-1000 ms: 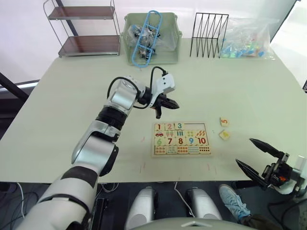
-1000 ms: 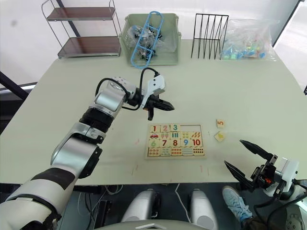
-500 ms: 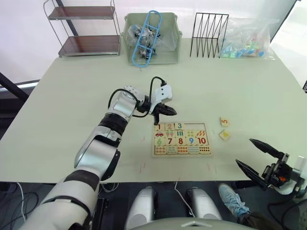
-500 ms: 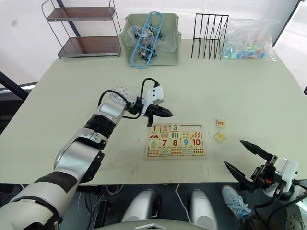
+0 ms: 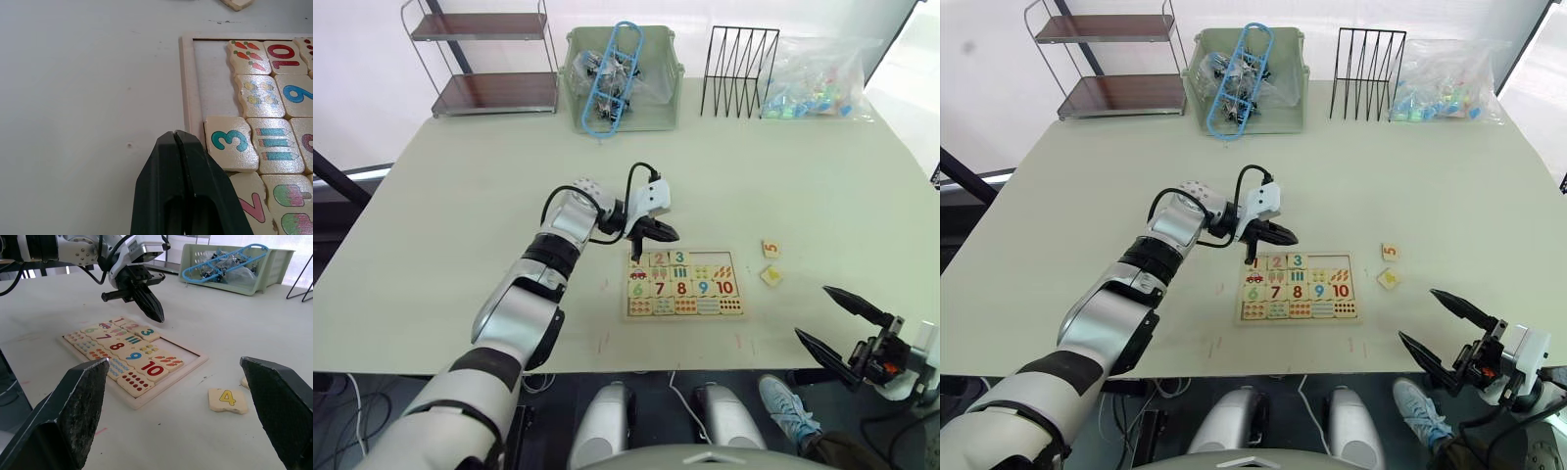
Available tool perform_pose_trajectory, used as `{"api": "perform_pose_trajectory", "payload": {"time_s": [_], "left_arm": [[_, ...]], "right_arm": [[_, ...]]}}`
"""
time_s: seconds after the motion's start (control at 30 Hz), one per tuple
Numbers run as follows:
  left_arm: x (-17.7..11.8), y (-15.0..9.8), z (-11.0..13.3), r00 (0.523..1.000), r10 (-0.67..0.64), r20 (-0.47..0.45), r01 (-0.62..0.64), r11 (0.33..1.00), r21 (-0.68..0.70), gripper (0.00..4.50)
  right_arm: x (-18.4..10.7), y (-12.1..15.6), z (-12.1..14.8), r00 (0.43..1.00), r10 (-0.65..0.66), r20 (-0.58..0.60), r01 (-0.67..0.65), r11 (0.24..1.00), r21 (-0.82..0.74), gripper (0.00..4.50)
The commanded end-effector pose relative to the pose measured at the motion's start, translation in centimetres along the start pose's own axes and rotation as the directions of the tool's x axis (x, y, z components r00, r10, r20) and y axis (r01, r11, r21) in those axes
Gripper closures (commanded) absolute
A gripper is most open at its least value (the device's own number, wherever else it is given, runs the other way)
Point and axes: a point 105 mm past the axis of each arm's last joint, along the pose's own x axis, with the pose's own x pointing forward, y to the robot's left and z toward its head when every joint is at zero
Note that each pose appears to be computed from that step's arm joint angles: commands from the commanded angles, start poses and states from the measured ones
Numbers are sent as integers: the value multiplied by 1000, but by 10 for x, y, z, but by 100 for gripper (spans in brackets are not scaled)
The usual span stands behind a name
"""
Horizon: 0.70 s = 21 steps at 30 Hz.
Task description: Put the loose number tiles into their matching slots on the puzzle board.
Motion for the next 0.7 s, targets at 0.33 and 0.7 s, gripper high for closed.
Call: {"api": "perform_pose_trajectory", "payload": {"time_s": [0.33,0.7], "left_arm": [[2,-3,4,1000,-31,-3,31,999,39,447],[3,-4,4,999,-35,-10,35,998,54,447]], "right_arm": [[0,0,9,1000,-5,16,6,999,-32,0],[0,2,8,1000,-6,18,6,999,-32,0]]}}
